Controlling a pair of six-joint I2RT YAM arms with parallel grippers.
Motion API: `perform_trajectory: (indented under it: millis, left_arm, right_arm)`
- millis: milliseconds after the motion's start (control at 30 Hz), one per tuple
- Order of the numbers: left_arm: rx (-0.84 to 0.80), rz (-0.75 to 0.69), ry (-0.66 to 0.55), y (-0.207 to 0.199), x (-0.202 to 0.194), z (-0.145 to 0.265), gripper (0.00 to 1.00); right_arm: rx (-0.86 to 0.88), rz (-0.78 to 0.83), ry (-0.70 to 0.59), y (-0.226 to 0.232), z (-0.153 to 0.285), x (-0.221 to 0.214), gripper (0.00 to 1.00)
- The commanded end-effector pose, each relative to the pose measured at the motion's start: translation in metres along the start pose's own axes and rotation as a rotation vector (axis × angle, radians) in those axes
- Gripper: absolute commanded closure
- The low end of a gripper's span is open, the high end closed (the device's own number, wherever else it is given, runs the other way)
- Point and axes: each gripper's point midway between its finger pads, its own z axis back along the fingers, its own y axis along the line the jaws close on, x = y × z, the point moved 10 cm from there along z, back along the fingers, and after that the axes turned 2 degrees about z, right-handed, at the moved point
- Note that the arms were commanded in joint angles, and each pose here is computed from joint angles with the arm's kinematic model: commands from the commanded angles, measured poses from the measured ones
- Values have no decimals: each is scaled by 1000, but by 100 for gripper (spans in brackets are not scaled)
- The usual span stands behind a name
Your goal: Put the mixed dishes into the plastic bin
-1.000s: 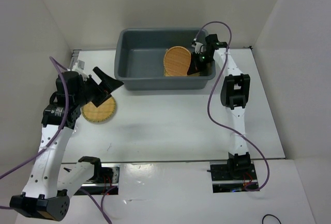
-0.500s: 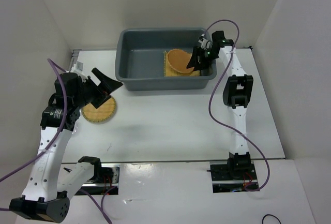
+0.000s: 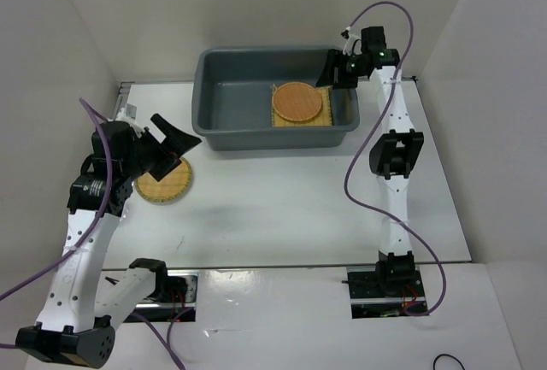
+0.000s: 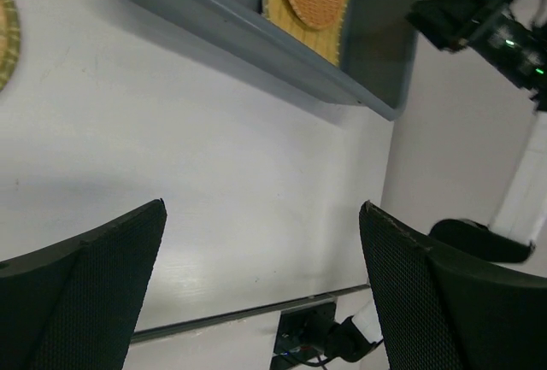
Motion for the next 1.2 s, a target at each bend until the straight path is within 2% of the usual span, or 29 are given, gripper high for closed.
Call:
perform_trajectory:
  millis: [0, 67, 233, 400, 433, 500, 533, 700, 833, 1167]
  left_arm:
    - [131, 63, -50, 12, 2, -3, 0]
    - [270, 113, -6, 32, -5, -15, 0]
    - [382, 255, 41, 63, -18, -55, 0]
    - [470, 408, -146, 89, -21, -64, 0]
    - [528, 422, -225, 95, -17, -64, 0]
    - [632, 415, -272, 108, -17, -65, 0]
    - [684, 403, -332, 111, -13, -66, 0]
    - [951, 559, -380, 140, -23, -76, 0]
    - [957, 609, -354, 158, -39, -84, 0]
    - [874, 584, -471, 175, -37, -93, 0]
  right_arm:
    - [-96, 103, -169, 29, 74, 37, 23]
    - [-39, 142, -187, 45, 101, 40, 22]
    - [56, 144, -135, 58, 136, 26, 21]
    - [72, 179, -146, 76, 173, 19, 18]
    - [72, 189, -145, 77, 175, 18, 18]
    - [72, 184, -139, 82, 182, 14, 18]
    - [71, 193, -139, 82, 182, 14, 18]
    - [36, 197, -148, 88, 195, 11, 18]
    - [14, 202, -132, 89, 199, 5, 17]
    - [15, 198, -102, 93, 206, -7, 17]
